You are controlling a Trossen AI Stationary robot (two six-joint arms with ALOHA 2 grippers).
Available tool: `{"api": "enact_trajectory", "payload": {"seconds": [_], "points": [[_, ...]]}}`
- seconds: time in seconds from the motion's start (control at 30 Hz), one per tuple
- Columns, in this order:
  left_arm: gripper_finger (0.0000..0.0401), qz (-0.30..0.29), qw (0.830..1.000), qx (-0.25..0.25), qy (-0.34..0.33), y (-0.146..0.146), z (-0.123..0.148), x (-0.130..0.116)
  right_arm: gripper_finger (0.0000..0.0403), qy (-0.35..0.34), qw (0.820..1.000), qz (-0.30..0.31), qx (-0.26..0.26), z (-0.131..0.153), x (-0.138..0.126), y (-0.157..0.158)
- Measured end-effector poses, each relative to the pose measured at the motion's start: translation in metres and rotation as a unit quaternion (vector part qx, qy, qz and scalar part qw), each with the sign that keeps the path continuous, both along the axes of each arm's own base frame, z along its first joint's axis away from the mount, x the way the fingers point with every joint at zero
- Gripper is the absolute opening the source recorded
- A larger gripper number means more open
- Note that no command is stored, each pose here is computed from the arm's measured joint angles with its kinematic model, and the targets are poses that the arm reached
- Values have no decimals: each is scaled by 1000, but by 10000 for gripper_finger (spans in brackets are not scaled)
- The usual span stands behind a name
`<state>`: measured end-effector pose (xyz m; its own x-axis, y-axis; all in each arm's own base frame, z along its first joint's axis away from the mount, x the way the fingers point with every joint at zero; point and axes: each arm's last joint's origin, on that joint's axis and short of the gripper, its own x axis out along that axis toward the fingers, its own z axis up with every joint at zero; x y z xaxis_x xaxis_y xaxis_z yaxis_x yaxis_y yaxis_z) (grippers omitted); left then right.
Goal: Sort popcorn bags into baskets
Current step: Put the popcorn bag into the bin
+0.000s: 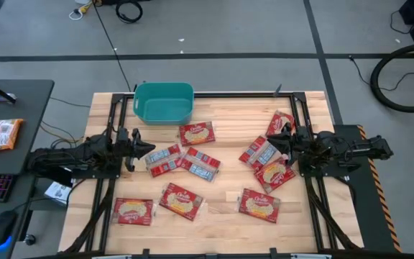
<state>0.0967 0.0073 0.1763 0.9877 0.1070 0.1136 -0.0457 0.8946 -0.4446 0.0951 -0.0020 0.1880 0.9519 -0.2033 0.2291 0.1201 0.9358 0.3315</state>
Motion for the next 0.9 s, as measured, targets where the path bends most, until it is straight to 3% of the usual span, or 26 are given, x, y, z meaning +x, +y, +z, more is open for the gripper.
{"api": "enact_trajectory", "payload": {"seconds": [0.1,0.3,0.5,0.7,0.83,0.9], "points": [[20,-5,999,-43,-28,0,4,-1,79,-32,999,-11,5,6,-2,-1],[21,-8,997,-45,-64,0,11,-2,79,-68,996,-54,-3,13,-5,-3],[20,21,994,-46,-98,2,17,-4,79,-63,988,-137,32,12,-6,-8],[20,47,995,6,-92,2,18,-4,79,-51,990,-131,31,10,-2,-9],[20,44,996,9,-82,2,17,-4,79,-37,989,-135,36,13,3,-12],[20,46,998,11,-46,3,18,-3,79,-28,991,-129,31,18,7,-12]]}}
